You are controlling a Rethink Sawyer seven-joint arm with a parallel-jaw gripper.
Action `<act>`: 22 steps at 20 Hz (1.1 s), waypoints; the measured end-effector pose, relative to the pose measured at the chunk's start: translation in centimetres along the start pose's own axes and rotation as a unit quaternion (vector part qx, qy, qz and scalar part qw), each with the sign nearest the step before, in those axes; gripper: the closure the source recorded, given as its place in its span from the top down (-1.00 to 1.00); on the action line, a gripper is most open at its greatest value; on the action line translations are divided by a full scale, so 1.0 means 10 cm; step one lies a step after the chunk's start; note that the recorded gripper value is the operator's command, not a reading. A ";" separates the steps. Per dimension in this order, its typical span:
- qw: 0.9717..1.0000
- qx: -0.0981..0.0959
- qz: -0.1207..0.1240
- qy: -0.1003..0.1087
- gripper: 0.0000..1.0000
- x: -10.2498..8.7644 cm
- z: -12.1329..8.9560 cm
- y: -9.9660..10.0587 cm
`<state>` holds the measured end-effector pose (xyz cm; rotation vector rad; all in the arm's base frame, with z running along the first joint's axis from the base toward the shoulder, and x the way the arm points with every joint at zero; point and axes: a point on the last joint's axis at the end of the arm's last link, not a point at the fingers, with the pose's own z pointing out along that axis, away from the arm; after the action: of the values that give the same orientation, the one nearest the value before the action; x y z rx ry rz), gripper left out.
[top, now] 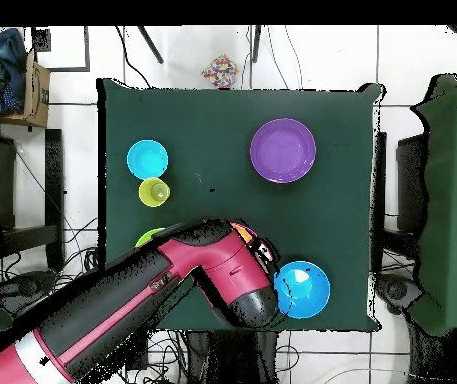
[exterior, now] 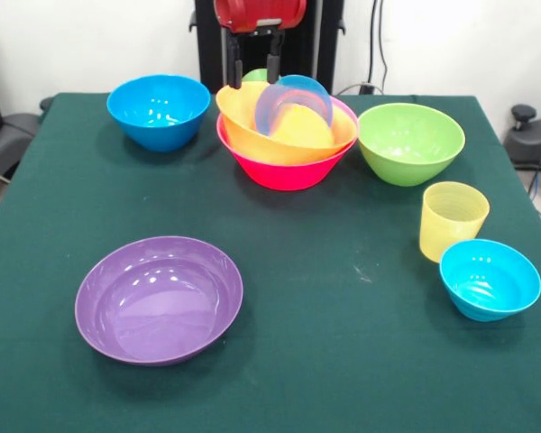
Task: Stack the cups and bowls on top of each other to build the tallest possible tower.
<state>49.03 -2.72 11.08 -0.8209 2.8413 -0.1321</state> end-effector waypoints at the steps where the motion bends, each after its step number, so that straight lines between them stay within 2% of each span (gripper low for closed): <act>1: 1.000 0.000 0.000 0.000 1.00 0.00 0.00 0.00; 12: 1.000 0.000 -0.001 0.001 1.00 0.00 0.00 0.00; 18: 1.000 0.000 -0.013 0.021 1.00 0.06 -0.08 -0.06; 22: 0.999 0.000 -0.018 0.036 1.00 0.13 -0.13 -0.18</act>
<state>48.64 -4.87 12.36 -0.8860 2.8946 -0.1702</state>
